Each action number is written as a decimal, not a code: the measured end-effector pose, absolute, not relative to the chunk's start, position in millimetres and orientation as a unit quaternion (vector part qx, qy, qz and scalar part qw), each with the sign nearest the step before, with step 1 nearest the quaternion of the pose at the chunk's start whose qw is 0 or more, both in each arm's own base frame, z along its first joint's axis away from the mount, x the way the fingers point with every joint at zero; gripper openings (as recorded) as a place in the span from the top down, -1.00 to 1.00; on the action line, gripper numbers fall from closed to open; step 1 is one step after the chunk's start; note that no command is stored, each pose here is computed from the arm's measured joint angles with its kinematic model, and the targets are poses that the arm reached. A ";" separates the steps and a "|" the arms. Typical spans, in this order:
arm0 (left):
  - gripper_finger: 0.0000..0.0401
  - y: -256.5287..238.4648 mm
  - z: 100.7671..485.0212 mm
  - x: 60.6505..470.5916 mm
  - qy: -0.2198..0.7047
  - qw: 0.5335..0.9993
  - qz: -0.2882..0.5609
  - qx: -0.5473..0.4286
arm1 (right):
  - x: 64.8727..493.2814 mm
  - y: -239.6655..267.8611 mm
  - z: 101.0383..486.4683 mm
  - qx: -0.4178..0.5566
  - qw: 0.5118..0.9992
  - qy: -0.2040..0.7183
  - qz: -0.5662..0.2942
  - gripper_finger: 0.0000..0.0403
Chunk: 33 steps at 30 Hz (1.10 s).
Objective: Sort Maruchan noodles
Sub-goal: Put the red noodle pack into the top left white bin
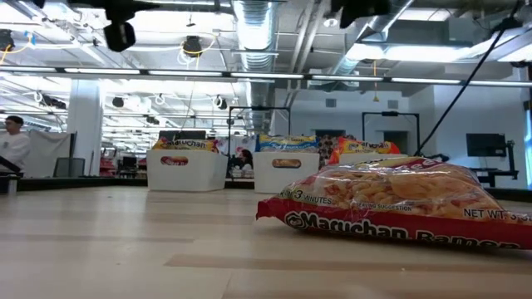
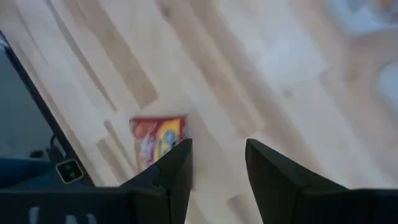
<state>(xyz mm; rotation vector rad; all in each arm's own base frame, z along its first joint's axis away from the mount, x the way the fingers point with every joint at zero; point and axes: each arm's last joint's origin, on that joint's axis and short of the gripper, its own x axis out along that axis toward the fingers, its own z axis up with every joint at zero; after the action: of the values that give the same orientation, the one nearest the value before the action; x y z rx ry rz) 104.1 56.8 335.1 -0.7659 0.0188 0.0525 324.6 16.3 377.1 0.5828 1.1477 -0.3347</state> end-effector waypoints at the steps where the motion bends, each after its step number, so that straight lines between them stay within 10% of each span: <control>1: 0.71 53.6 332.4 103.0 0.024 0.927 0.022 -0.373 | 325.6 27.4 372.0 0.269 0.779 0.543 -0.161 0.13; 21: 0.71 20.0 305.6 122.7 0.174 0.914 -0.029 -0.366 | 347.4 170.0 273.8 0.302 0.659 0.629 -0.281 0.13; 33: 0.71 -2.2 297.5 138.4 0.239 0.896 -0.090 -0.363 | 340.1 163.3 298.3 0.319 0.681 0.612 -0.246 0.13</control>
<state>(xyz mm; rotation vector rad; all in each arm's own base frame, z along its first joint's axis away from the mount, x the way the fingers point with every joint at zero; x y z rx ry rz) 138.4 -2.2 297.5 -0.7533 0.4955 -0.1860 340.1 163.3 298.3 0.7156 1.3731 -0.5527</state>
